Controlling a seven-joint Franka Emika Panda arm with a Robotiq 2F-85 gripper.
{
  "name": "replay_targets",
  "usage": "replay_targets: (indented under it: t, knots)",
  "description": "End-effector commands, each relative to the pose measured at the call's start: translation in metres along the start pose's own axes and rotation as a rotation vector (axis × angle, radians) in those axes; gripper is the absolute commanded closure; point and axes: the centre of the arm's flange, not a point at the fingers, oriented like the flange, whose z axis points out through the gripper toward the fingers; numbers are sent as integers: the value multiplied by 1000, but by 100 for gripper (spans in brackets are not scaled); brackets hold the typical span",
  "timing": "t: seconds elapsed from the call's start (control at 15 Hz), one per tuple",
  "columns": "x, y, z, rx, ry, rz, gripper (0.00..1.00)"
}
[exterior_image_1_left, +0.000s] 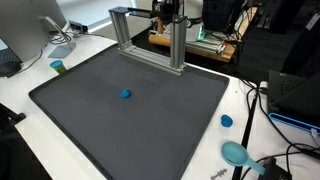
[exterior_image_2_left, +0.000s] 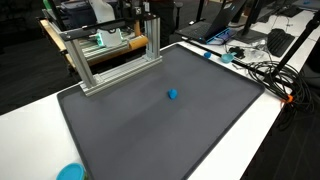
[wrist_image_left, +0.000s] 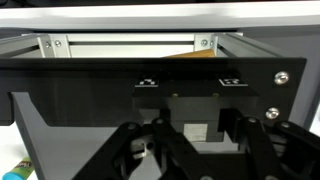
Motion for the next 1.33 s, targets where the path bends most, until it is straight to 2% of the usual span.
replay_targets:
  t: [0.0, 0.33, 0.53, 0.6, 0.67, 0.73, 0.93, 1.27]
  knots:
    - [3, -2, -5, 33, -24, -22, 73]
    - [6, -2, -5, 39, -22, -22, 74]
    - [5, -2, -4, 14, -19, 8, 74]
    - [5, -2, -4, 7, -18, 13, 55]
    - [5, -3, -4, 2, -15, 17, 24]
    - [6, -3, -3, 3, -9, 15, 74]
    - [6, -2, -3, -6, 9, 19, 78]
    - [7, -5, 1, -7, 9, 40, 78]
